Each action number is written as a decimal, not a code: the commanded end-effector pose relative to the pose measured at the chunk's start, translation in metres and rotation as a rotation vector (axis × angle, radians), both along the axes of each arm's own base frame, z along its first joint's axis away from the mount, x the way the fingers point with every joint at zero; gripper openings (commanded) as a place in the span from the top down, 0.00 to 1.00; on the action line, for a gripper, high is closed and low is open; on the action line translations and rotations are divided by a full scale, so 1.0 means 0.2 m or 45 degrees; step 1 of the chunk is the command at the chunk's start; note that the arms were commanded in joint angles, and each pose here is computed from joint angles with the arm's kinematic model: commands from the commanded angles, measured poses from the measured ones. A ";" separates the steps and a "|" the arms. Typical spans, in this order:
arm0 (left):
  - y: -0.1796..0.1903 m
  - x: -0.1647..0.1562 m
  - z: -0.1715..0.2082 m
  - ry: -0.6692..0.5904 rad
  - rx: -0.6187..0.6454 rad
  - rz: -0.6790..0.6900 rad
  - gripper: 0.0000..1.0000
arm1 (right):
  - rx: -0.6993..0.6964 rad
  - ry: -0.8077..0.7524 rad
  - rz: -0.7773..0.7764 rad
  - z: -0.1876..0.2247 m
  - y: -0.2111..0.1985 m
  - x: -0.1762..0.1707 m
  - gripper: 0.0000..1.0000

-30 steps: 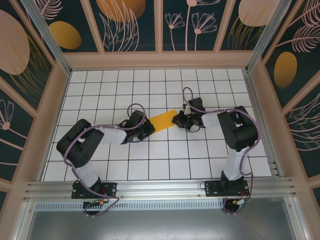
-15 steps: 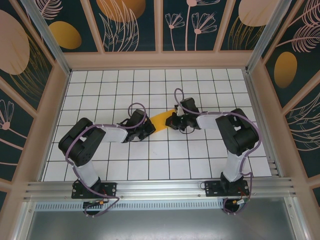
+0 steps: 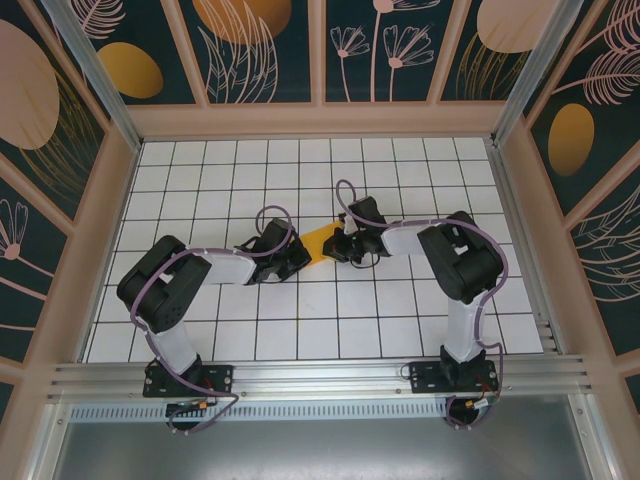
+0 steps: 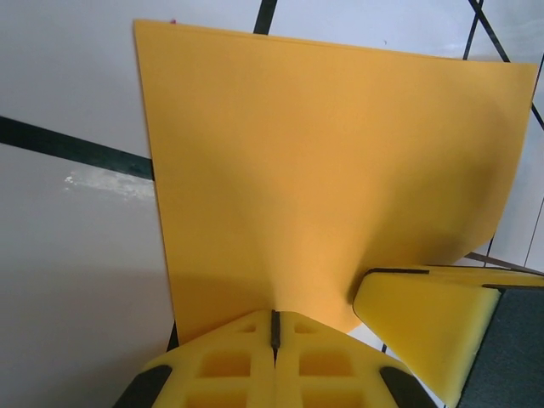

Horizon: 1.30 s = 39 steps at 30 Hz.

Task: Fold a paper plane with a square sheet of paper (pick it up from the middle)
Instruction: First fold in half a square sheet of paper at the center of the table, then rotate the square sheet of paper at the center of the table.

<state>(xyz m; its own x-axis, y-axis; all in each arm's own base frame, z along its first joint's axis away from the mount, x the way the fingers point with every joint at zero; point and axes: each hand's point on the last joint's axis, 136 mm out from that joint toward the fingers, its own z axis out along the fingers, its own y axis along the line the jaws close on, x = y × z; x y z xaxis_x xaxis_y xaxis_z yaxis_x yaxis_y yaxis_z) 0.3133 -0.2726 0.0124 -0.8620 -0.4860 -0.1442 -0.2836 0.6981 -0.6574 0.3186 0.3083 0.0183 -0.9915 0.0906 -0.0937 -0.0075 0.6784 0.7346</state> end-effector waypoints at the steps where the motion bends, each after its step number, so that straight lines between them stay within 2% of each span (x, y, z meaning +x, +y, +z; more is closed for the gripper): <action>1: 0.17 -0.15 -0.21 0.202 0.193 0.059 1.00 | -0.087 -0.017 -0.048 -0.06 -0.13 0.06 1.00; 13: 0.18 -0.17 -0.20 0.207 0.192 0.072 1.00 | -0.190 -0.206 -0.288 -0.05 -0.67 0.36 1.00; 17: 0.16 -0.15 -0.18 0.188 0.174 0.063 1.00 | -0.155 -0.271 -0.352 0.06 -0.75 0.43 1.00; 21: 0.10 -0.09 -0.10 0.127 0.127 0.022 1.00 | -0.091 -0.343 -0.340 0.22 -0.71 0.43 1.00; 25: 0.00 0.02 0.09 0.006 0.052 -0.022 1.00 | -0.076 -0.345 -0.301 0.29 -0.62 0.37 1.00; 28: -0.01 0.10 0.21 -0.060 0.059 -0.041 0.91 | -0.119 -0.320 -0.250 0.27 -0.51 0.31 1.00; 31: 0.08 0.18 0.31 -0.114 0.089 0.005 0.83 | -0.173 -0.300 -0.189 0.23 -0.38 0.26 1.00; 39: 0.52 0.24 0.32 -0.124 0.319 0.197 0.59 | -0.289 -0.241 -0.029 0.09 -0.08 0.20 1.00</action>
